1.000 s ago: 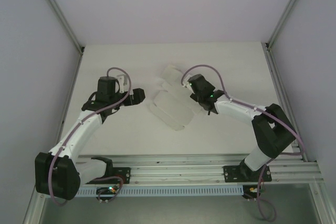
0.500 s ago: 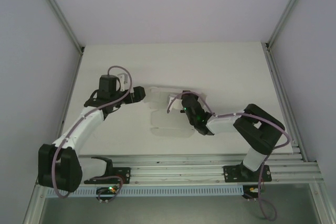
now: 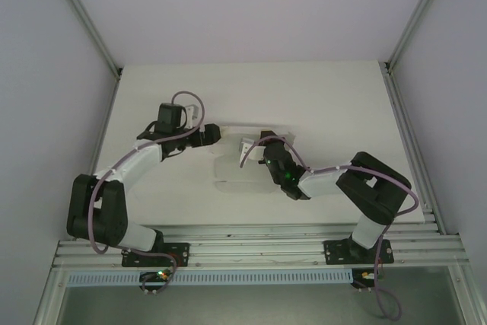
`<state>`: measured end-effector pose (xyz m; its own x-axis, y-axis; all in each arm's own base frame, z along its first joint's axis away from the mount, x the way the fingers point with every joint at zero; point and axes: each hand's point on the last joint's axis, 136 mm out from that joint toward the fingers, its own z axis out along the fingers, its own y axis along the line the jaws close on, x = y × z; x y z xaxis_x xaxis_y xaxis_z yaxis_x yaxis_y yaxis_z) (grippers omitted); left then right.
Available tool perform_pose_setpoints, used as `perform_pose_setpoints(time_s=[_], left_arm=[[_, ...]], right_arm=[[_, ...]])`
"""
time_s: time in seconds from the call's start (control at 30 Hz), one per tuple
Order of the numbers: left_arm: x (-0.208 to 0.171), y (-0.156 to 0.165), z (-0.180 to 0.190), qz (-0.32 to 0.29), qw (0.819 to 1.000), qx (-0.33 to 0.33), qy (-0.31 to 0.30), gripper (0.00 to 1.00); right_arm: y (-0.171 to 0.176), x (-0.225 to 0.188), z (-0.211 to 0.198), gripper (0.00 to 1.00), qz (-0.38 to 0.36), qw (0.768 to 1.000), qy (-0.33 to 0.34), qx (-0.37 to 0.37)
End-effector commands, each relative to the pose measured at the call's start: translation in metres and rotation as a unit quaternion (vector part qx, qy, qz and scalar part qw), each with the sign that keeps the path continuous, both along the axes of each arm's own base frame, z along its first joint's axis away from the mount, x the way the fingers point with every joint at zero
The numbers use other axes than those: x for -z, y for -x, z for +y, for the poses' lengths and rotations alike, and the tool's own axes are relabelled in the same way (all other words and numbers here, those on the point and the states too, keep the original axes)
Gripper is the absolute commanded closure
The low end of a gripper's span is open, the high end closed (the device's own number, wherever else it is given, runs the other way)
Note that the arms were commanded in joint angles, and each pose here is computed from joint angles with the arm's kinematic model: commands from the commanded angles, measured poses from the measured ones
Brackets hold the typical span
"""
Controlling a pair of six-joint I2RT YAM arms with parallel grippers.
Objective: Assemble paper box
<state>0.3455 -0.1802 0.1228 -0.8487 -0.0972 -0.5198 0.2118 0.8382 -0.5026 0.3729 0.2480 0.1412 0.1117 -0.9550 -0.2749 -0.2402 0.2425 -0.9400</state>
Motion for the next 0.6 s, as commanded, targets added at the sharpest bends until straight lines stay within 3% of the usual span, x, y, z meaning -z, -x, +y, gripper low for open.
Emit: perform_pose_setpoints(time_s=[0.0,0.27,0.3,0.33,0.57], left_arm=[[-0.007,-0.003,-0.015,-0.024,0.999,0.034,-0.015,0.00],[-0.008,-0.017,-0.025,-0.041,0.999,0.007,-0.026,0.00],[-0.009,-0.048,0.034,-0.047,0.995,-0.078,-0.030,0.00],[-0.011,-0.018,-0.034,-0.059,0.998,0.003,-0.030,0.00],[-0.016,-0.029,-0.034,-0.094,0.990,-0.075,-0.070,0.00]], right_arm=[[0.001,-0.018,0.003,1.00,-0.009,0.999,-0.036,0.002],[0.006,-0.015,0.007,1.00,0.021,0.998,-0.057,-0.004],[0.007,-0.015,0.007,1.00,0.024,0.998,-0.059,-0.004],[0.007,-0.013,0.008,1.00,0.027,0.998,-0.062,-0.003],[0.010,-0.011,0.014,1.00,0.041,0.995,-0.094,-0.001]])
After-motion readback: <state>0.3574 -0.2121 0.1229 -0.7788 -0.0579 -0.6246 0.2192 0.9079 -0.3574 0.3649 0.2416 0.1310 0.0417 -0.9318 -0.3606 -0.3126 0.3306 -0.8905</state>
